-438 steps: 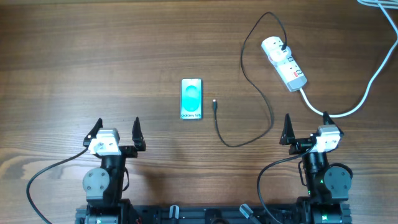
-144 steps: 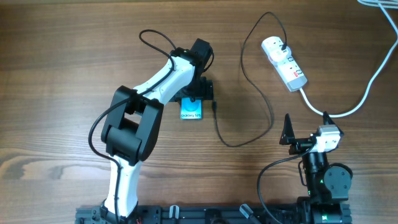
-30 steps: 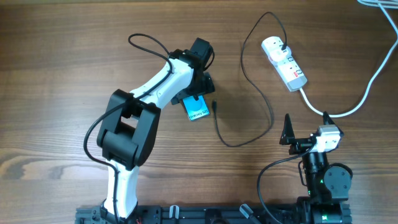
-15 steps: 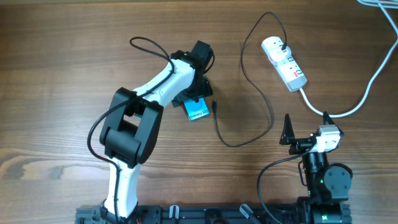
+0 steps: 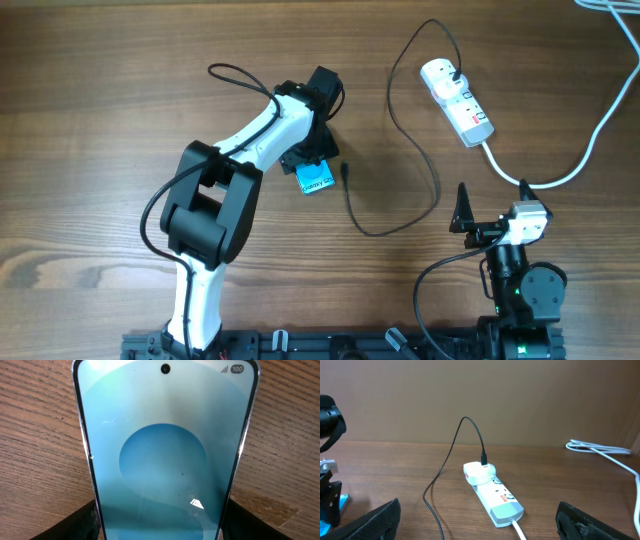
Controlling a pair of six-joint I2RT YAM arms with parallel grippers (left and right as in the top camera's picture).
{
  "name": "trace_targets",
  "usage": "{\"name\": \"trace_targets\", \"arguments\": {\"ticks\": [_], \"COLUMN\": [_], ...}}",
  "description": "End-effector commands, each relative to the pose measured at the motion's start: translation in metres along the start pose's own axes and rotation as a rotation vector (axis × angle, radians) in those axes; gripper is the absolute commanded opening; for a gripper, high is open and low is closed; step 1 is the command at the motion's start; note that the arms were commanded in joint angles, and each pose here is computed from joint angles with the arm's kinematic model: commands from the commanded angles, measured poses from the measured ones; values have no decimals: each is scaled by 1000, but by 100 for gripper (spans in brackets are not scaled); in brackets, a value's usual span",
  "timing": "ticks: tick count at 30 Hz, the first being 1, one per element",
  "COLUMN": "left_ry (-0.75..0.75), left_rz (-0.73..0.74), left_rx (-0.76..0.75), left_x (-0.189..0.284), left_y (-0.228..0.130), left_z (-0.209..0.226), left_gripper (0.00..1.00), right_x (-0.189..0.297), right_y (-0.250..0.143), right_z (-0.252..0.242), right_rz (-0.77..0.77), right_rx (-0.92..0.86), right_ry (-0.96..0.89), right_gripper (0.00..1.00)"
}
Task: Plug charger to phone and switch on socket
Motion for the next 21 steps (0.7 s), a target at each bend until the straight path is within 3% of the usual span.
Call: {"name": "trace_targets", "arguments": {"ticks": [1, 13, 21], "left_ry": [51, -55, 7], "left_rz": [42, 40, -28], "left_rx": [11, 69, 44], "left_x": [-17, 34, 34], "left_y": [-4, 8, 7], "left_z": [9, 20, 21], "left_gripper": [70, 68, 68], "right_x": [0, 0, 0], "right_y": [1, 1, 1], "right_z": [-1, -1, -1], "right_rz": [-5, -5, -5], "right_rx": [-13, -13, -13], "right_ry": [-6, -6, -6], "right_gripper": [100, 100, 100]}}
Point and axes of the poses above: each gripper's point midway between its finger pads, its own x axis back along the fingers, its own z axis along the line the jaws close on, y = z × x, the point moved 6 cm from there along x, back along the fingers, and after that the axes turned 2 degrees about x, right-handed, at the moved point
